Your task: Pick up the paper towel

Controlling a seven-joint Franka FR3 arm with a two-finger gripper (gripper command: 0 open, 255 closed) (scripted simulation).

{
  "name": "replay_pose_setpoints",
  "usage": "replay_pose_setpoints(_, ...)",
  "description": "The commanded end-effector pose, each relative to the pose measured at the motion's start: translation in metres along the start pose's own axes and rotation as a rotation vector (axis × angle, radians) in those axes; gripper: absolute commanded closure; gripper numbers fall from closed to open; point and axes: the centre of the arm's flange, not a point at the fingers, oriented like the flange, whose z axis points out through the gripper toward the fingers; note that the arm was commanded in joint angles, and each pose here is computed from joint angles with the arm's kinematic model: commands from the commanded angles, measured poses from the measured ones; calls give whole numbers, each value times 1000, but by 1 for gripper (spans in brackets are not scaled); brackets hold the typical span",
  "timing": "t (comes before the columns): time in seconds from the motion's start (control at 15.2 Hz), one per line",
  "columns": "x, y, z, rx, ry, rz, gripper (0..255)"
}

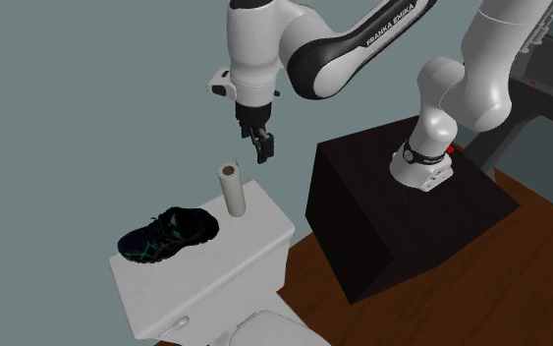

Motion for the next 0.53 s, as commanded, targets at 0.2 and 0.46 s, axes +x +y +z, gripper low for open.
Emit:
replay_pose_setpoints(0.2,49,18,45,7,-3,4,0)
replay_pose_setpoints(0.46,83,32,78,12,-6,7,0)
